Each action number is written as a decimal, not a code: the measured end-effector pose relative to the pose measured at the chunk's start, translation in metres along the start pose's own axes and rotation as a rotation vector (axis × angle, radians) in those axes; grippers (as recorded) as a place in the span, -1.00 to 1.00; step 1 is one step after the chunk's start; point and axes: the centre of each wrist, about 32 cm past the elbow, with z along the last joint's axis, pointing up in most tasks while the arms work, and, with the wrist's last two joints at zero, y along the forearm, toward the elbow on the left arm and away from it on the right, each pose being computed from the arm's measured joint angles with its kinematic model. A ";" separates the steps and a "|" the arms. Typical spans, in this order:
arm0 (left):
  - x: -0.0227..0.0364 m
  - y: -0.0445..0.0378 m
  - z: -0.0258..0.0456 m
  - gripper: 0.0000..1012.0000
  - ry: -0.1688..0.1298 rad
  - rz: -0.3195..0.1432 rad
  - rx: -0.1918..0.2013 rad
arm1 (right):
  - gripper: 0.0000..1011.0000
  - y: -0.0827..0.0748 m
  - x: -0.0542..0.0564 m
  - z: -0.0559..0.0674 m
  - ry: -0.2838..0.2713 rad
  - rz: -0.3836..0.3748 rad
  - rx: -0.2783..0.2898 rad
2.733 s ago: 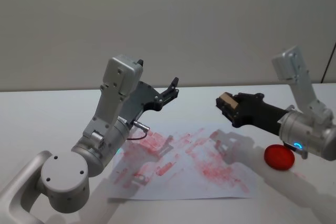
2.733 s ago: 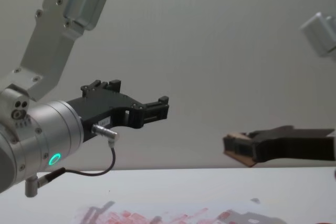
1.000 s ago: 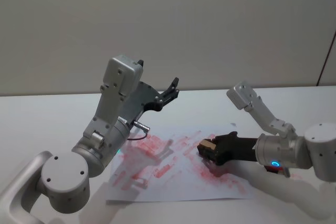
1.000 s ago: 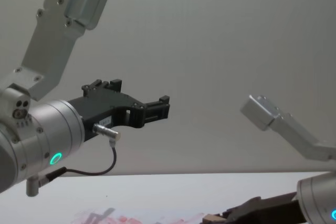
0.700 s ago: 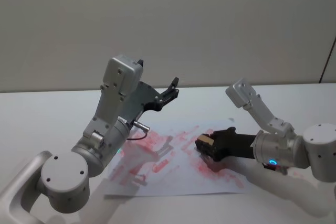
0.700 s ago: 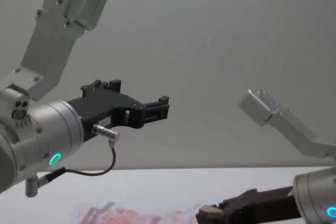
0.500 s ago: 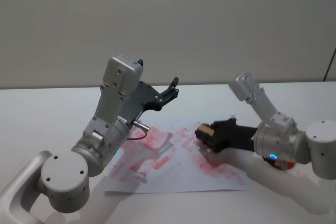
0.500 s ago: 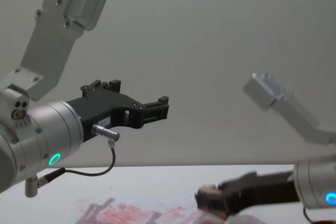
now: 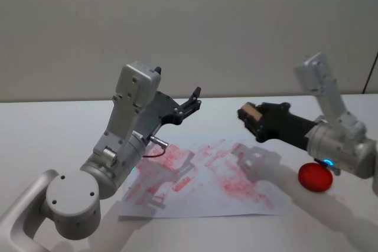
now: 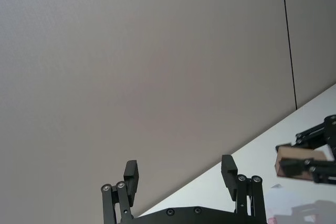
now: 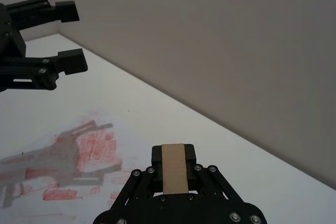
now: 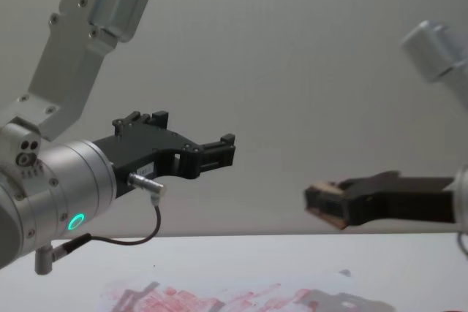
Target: Use the one hand to pick up the stamp and affix it onto the A4 paper.
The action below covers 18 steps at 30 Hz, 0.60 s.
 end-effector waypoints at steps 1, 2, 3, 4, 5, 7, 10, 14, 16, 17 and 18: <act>0.0000 0.0000 0.0000 0.98 0.000 0.000 0.000 | -0.56 -0.006 0.000 0.000 0.003 -0.021 0.012; 0.0000 0.0000 0.0000 0.98 0.000 0.000 0.000 | -0.56 -0.009 -0.001 0.000 0.007 -0.034 0.018; 0.0000 0.0000 0.0000 0.98 0.000 0.000 0.000 | -0.56 -0.015 -0.002 0.000 0.012 -0.054 0.026; 0.0000 0.0000 0.0000 0.98 0.000 0.000 0.000 | -0.56 -0.018 -0.002 0.000 0.013 -0.061 0.029; 0.0000 0.0000 0.0000 0.98 0.000 0.000 0.000 | -0.56 -0.022 -0.002 0.000 0.017 -0.075 0.032; 0.0000 0.0000 0.0000 0.98 0.000 0.000 0.000 | -0.56 -0.032 -0.004 -0.002 0.032 -0.109 0.034; 0.0000 0.0000 0.0000 0.98 0.000 0.000 0.000 | -0.56 -0.046 -0.006 -0.005 0.053 -0.152 0.027; 0.0000 0.0000 0.0000 0.98 0.000 0.000 0.000 | -0.56 -0.062 -0.007 -0.010 0.080 -0.197 0.005; 0.0000 0.0000 0.0000 0.98 0.000 0.000 0.000 | -0.56 -0.070 -0.008 -0.013 0.098 -0.219 -0.010; 0.0000 0.0000 0.0000 0.98 0.000 0.000 0.000 | -0.56 -0.072 -0.008 -0.014 0.102 -0.225 -0.015; 0.0000 0.0000 0.0000 0.98 0.000 0.000 0.000 | -0.56 -0.074 -0.009 -0.015 0.107 -0.229 -0.021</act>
